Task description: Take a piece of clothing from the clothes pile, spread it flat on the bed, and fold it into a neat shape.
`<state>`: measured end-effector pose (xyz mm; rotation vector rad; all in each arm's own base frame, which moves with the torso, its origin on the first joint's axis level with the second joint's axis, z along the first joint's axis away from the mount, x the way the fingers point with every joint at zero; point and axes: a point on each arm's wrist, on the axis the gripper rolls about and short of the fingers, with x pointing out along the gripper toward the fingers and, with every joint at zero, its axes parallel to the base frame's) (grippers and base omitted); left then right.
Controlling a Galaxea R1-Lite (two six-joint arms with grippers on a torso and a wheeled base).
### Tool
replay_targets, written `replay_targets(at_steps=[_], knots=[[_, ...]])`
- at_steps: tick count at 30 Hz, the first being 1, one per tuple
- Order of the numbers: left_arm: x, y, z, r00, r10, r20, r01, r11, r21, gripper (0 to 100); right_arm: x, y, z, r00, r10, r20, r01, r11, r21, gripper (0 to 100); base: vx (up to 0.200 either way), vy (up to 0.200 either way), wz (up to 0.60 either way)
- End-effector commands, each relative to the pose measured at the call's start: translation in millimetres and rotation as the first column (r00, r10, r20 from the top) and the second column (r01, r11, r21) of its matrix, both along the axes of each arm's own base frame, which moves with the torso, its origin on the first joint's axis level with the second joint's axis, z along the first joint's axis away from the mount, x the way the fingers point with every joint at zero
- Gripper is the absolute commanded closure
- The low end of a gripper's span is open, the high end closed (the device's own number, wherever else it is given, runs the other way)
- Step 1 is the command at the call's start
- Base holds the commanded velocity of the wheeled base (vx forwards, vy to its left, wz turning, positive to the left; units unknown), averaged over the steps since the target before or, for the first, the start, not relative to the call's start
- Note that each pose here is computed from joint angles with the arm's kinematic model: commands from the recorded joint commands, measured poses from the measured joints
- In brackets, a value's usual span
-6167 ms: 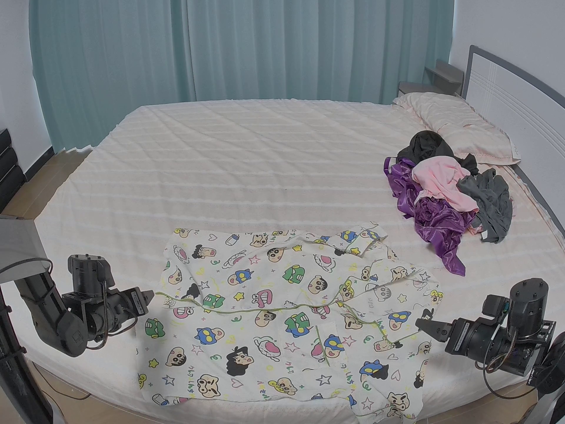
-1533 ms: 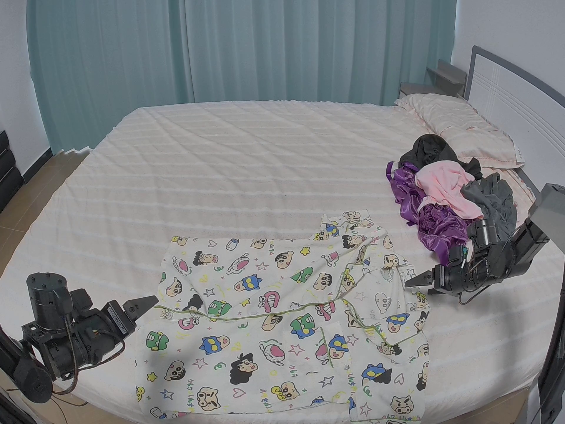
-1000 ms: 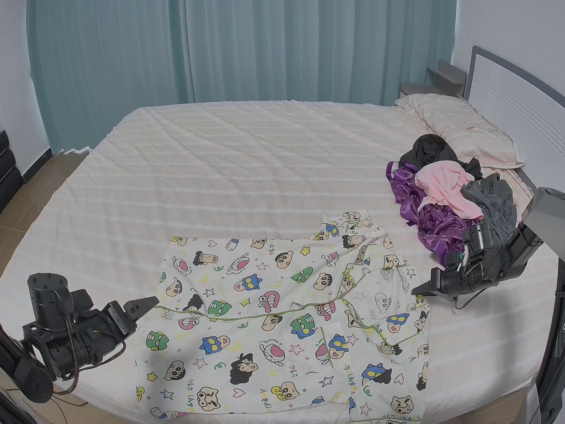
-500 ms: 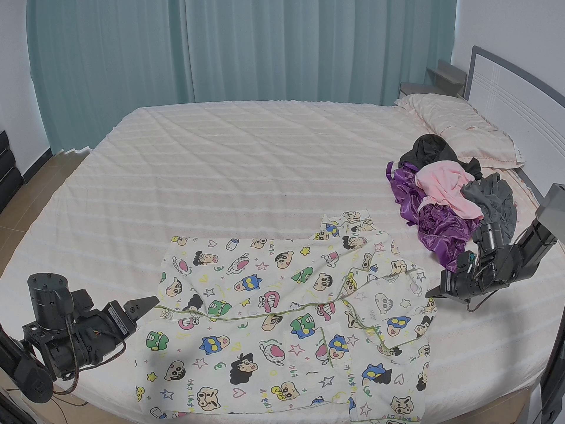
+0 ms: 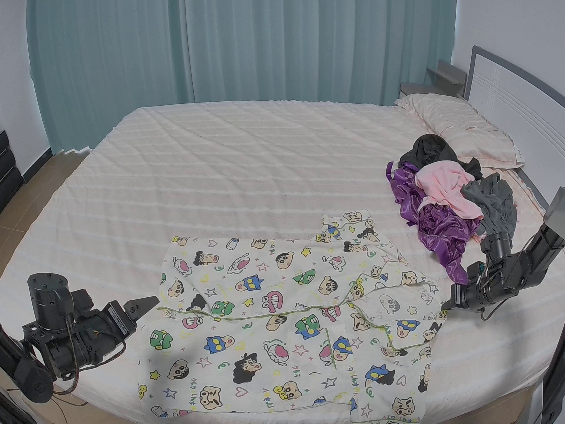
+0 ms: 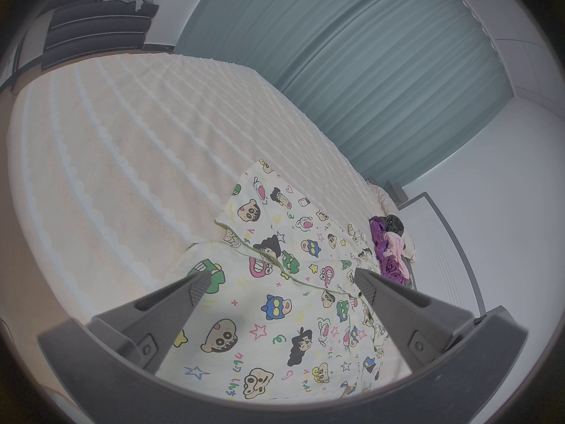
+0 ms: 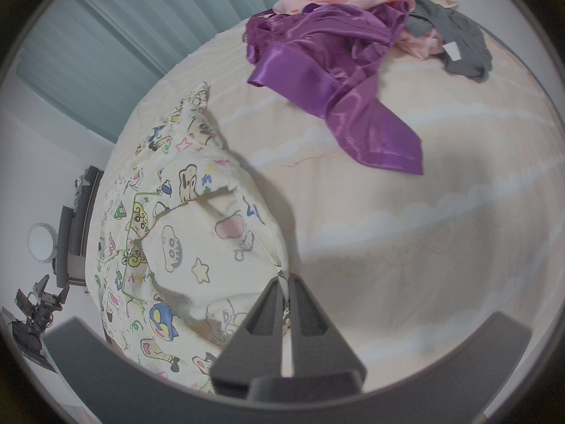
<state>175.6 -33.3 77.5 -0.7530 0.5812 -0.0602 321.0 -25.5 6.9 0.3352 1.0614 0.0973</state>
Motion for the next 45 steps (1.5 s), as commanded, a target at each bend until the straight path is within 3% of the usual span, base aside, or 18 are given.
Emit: replay_targets(at_steps=[1, 18, 19, 25, 30, 35, 45], knots=[[0, 0, 0, 1.000, -0.001, 0.001, 0.001, 1.000, 0.001, 0, -7, 0, 6, 1.000, -0.006, 0.002, 0.006, 1.000, -0.016, 100, 0.000, 0.000, 0.00], [1, 0, 0, 1.000, 0.002, -0.001, -0.002, 1.000, 0.000, 0, -15, -10, 9, 0.999, 0.008, -0.036, -0.010, 0.999, -0.044, 100, 0.000, 0.000, 0.00], [1, 0, 0, 1.000, 0.002, -0.001, -0.002, 1.000, 0.000, 0, -15, -10, 9, 0.999, 0.010, -0.037, -0.011, 0.999, -0.044, 0, 0.000, 0.000, 0.00], [1, 0, 0, 1.000, 0.000, -0.001, 0.000, 1.000, 0.000, 0, -14, -15, 21, 1.000, -0.004, 0.009, 0.004, 0.999, -0.047, 0, 0.000, 0.000, 0.00], [0, 0, 0, 1.000, 0.000, 0.000, 0.000, 1.000, 0.000, 0, 2, -12, 54, 0.990, -0.001, 0.144, 0.005, 1.000, -0.028, 0, 0.000, 0.000, 0.00], [0, 0, 0, 1.000, 0.001, 0.000, -0.001, 1.000, -0.003, 0, 46, 24, 82, 0.970, -0.063, 0.236, 0.035, 0.992, 0.120, 0, 0.000, 0.000, 0.00], [0, 0, 1, 1.000, 0.006, -0.001, -0.006, 1.000, -0.015, 0, 129, 99, 51, 0.968, -0.116, 0.221, 0.048, 0.956, 0.291, 0, 0.000, 0.000, 0.00]])
